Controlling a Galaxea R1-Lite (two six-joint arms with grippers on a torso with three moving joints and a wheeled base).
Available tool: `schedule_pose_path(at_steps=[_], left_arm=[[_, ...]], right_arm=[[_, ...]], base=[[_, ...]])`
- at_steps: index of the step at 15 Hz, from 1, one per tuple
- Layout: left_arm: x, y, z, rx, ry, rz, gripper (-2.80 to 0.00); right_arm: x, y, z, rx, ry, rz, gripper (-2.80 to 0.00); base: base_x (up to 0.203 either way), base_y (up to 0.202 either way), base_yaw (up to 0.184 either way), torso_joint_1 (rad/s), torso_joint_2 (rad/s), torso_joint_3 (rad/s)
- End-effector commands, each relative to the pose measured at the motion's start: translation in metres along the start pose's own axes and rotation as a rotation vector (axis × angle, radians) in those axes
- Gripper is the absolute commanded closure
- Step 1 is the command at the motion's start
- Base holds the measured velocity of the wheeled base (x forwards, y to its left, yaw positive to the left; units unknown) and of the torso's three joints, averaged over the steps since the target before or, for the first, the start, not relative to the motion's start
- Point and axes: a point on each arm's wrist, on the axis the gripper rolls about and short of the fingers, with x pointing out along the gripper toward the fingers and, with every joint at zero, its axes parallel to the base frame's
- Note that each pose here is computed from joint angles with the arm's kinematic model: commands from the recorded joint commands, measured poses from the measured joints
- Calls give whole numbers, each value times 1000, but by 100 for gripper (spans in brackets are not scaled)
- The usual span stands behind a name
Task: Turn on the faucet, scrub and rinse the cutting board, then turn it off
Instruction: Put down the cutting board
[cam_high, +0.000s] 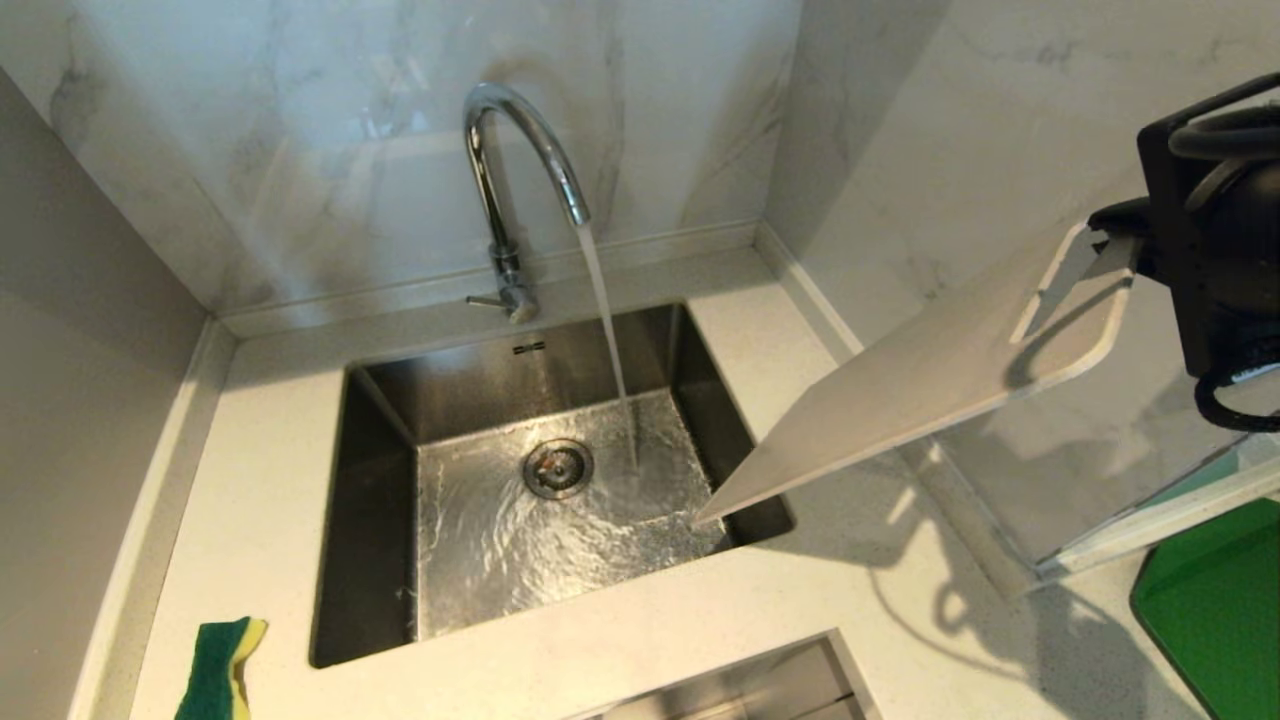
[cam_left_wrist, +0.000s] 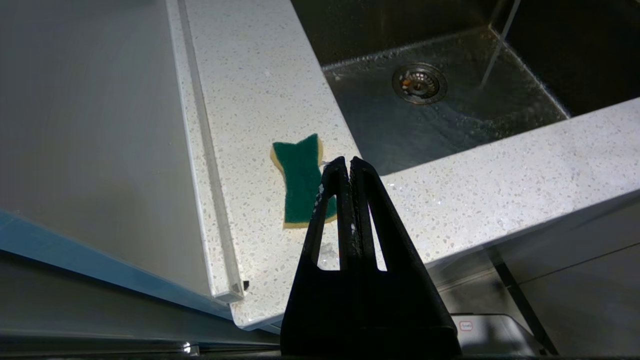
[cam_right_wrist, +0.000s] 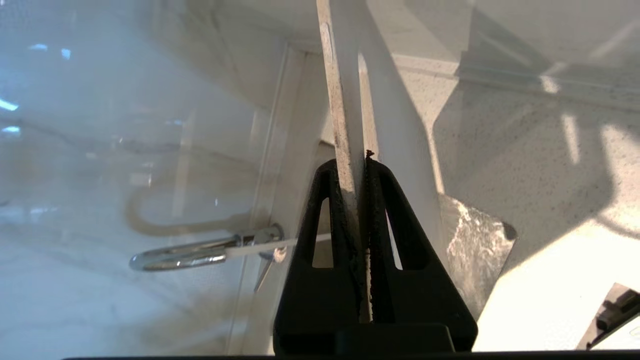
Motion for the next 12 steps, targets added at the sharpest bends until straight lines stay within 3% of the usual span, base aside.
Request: schedule_pose_path(at_steps=[1, 12], left_arm=[[0, 0, 0, 0, 3, 0, 0], [0, 0, 0, 0, 3, 0, 0]], right_arm=[[3, 0, -2, 0, -7, -12, 0], [-7, 0, 2, 5, 5, 9, 0]], base=[[0, 0, 0, 0, 0, 0], [0, 0, 0, 0, 0, 0]])
